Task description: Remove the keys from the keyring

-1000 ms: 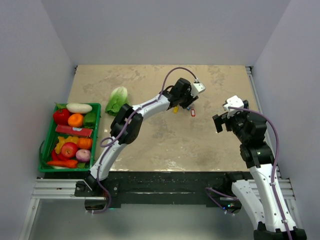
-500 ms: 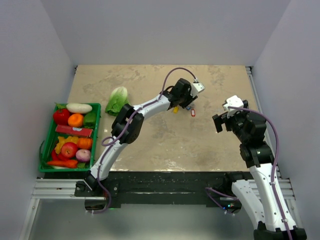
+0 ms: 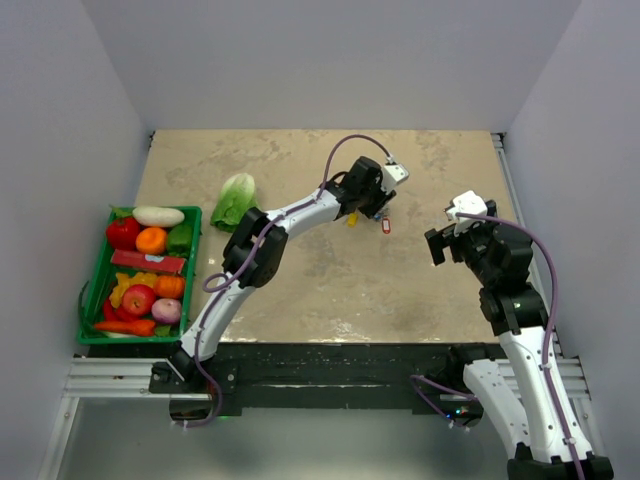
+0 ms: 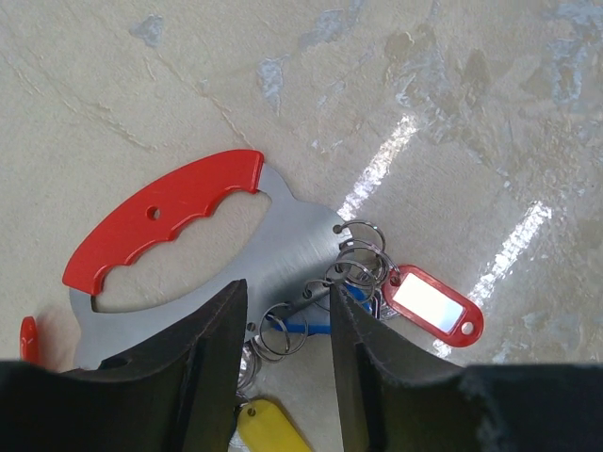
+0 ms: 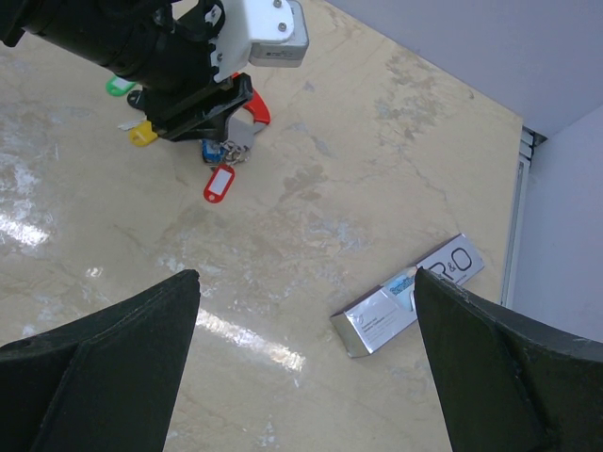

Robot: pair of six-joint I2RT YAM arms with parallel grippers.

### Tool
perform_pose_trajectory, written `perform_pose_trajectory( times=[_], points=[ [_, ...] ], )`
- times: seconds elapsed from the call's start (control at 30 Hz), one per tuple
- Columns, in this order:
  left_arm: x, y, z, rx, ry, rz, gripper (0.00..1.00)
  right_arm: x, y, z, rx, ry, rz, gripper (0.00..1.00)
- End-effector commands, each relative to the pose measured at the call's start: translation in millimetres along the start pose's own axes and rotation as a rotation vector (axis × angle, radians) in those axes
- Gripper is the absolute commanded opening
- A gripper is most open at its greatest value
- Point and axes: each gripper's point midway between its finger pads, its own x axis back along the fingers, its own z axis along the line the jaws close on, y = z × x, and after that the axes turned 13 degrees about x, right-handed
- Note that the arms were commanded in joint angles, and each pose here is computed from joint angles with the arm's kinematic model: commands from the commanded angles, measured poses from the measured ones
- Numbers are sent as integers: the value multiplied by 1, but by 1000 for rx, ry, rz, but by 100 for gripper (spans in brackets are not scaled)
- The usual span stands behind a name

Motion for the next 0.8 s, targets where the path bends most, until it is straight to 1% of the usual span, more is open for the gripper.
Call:
perform_pose_trajectory(
  times=[0.0,0.23,0.37,0.6,0.77],
  points=[
    [29,46,-15,30,-52,-92,45,-1,6,-5,-9,-25,-27,99],
    [41,57,-22,22,-88,-115,44,0,6,-5,-10,-25,-31,99],
    [39,48,-27,20,-118,-96,43,0,6,-4,-10,-23,-30,99],
    [22,21,-19,25,-81,-45,38,0,6,-3,-11,-19,-29,99],
    [17,21,-11,16,-45,-54,37,-1,6,-4,-9,-19,-29,99]
  ],
)
